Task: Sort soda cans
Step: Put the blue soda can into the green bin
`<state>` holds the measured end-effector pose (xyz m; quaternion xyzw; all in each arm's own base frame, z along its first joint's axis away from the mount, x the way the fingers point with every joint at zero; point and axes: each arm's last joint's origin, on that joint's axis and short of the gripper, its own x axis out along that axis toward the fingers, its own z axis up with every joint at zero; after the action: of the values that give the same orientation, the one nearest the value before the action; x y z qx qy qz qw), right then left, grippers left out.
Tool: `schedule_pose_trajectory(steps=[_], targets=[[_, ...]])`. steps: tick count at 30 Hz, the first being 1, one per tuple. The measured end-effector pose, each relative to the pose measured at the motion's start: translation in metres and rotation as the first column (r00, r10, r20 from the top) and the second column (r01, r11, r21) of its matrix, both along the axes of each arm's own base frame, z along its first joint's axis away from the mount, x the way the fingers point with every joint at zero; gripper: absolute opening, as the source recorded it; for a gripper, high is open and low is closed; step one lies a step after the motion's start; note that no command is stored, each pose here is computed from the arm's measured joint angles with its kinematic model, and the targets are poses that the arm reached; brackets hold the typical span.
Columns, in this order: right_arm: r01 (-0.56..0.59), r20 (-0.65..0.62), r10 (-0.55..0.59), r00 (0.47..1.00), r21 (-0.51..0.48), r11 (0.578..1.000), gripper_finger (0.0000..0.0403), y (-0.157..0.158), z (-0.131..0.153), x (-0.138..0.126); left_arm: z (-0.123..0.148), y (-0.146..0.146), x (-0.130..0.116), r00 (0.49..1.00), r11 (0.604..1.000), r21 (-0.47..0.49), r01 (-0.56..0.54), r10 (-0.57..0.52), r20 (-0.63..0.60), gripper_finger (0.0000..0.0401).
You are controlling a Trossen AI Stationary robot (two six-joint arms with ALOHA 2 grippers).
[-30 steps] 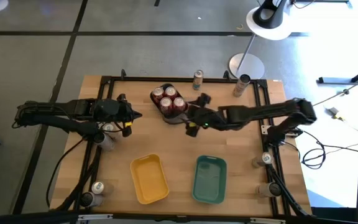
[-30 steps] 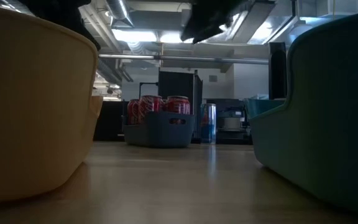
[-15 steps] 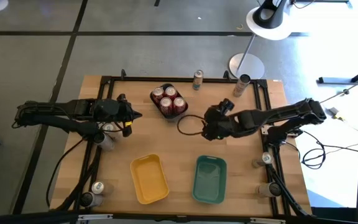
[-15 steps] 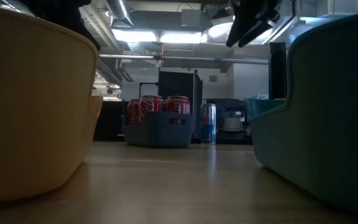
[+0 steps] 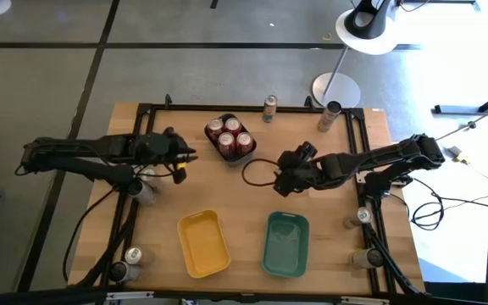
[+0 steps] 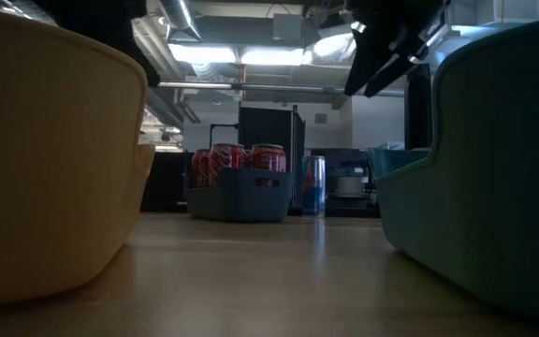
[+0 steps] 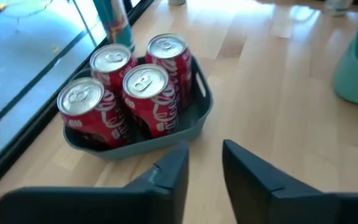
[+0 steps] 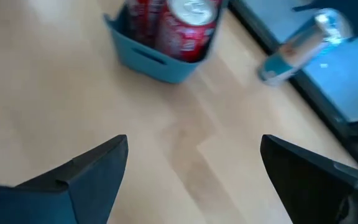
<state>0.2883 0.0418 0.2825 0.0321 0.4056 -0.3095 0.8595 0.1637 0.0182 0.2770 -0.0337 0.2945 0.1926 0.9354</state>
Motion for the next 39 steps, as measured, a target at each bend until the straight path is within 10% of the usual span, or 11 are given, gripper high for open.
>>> schedule_pose_trajectory(steps=[12,19,25,34,39], targets=[[-0.086,0.033,0.084,0.996,0.077,0.993,0.0365,0.005,-0.003,0.011,-0.022,0.004,0.033,0.996,1.000,-0.005,-0.007,0.007,-0.092,0.0216],[-0.173,-0.083,0.173,0.981,0.010,0.985,0.0365,-0.010,-0.007,0.013,-0.031,0.007,0.052,0.997,1.000,-0.007,-0.013,0.013,-0.080,0.0224],[-0.245,-0.118,0.269,0.956,0.181,0.953,0.0365,-0.019,-0.011,0.012,-0.038,0.011,0.057,0.995,0.999,-0.031,-0.026,0.022,-0.100,0.0216],[-0.092,-0.329,0.220,0.918,0.363,0.927,0.0365,0.004,-0.019,-0.019,-0.039,0.009,0.057,0.993,0.998,-0.060,0.016,-0.023,-0.113,0.0214],[0.024,-0.559,0.200,0.804,0.368,0.930,0.0365,0.007,-0.007,-0.046,-0.038,0.009,0.058,0.995,0.998,-0.060,0.016,-0.022,-0.102,0.0214]])
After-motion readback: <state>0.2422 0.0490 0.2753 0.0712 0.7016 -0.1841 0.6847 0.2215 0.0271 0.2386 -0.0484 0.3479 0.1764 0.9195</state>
